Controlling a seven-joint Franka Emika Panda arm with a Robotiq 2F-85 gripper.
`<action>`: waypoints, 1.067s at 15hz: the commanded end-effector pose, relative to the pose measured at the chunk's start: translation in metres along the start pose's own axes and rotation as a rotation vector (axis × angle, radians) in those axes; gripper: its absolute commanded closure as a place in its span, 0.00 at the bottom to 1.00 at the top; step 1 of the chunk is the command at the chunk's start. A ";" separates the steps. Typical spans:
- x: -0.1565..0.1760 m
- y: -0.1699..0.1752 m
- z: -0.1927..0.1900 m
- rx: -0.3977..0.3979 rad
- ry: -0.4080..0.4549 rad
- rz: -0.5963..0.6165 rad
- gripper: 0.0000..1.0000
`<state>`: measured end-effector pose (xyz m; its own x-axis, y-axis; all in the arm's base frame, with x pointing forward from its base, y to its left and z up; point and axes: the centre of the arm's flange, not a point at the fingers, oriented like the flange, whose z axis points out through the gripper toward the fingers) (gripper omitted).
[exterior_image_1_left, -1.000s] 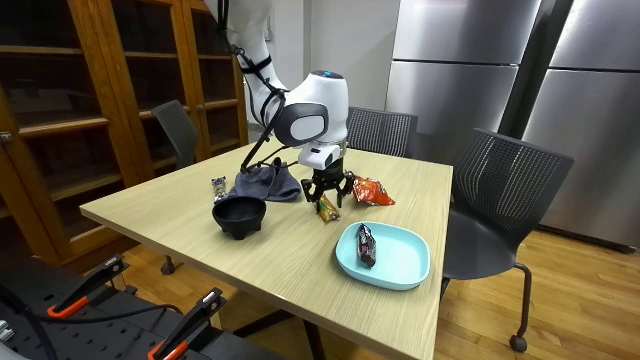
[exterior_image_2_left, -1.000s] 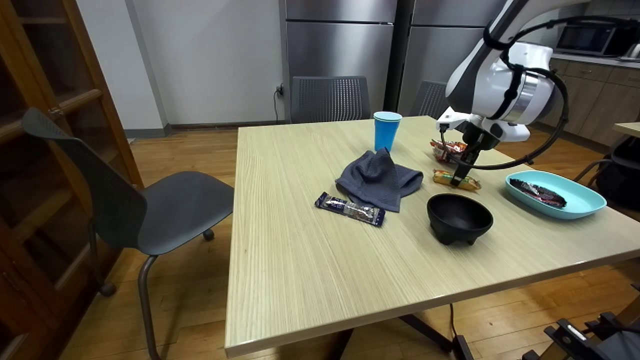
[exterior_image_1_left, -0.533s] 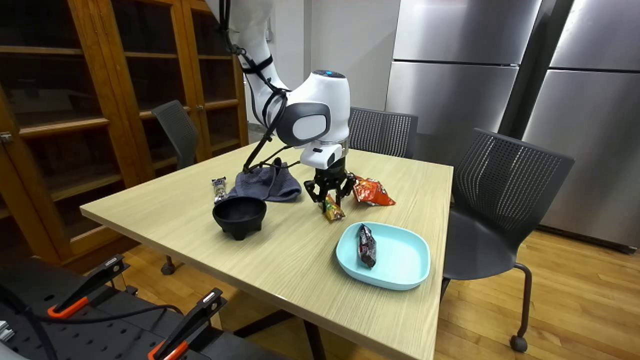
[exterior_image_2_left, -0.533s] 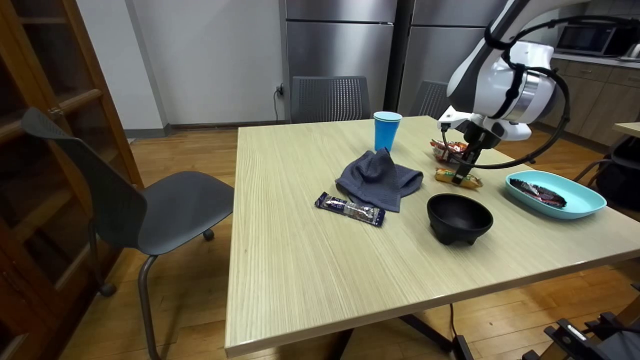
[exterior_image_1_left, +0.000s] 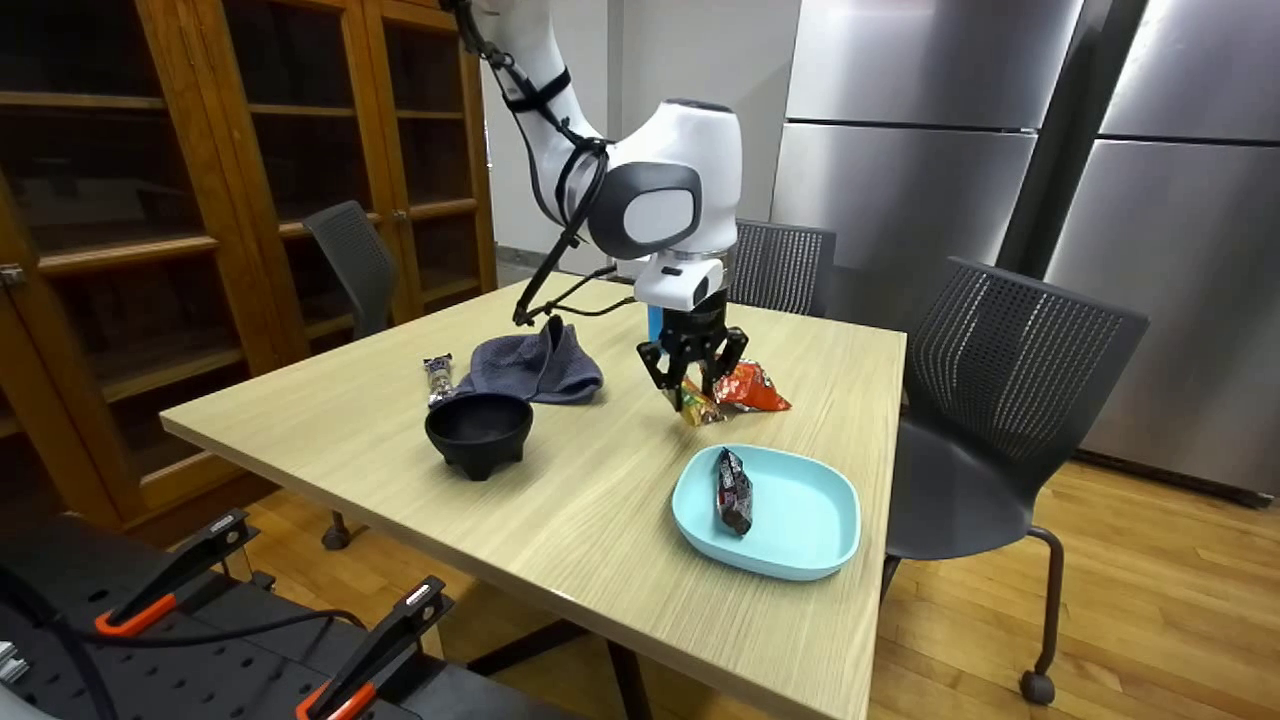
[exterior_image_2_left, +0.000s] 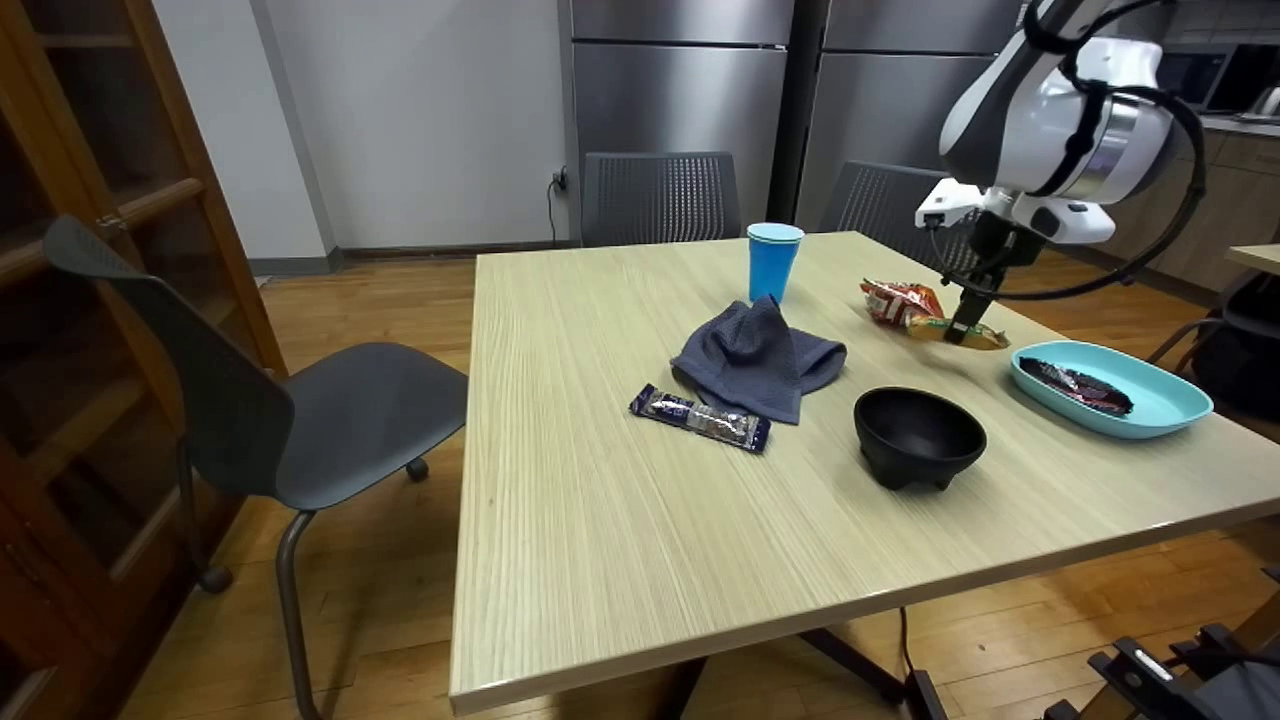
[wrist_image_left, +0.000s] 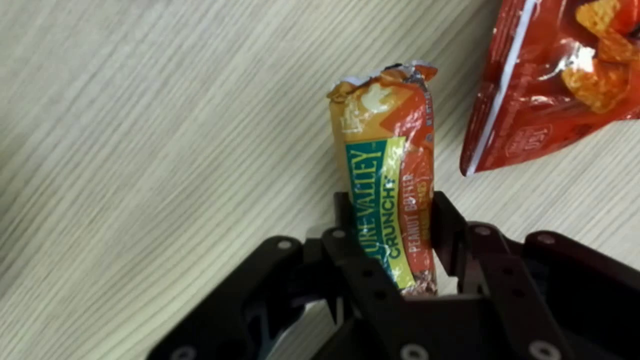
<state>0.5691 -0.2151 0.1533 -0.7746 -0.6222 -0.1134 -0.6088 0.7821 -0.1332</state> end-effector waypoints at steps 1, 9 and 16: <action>0.018 -0.011 -0.033 -0.032 -0.005 0.041 0.84; 0.080 -0.048 -0.036 -0.044 0.028 0.253 0.84; 0.130 -0.060 -0.031 -0.041 0.054 0.436 0.84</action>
<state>0.5071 -0.3329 0.1742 -0.9472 -0.3044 -0.1006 -0.2995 0.9522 -0.0607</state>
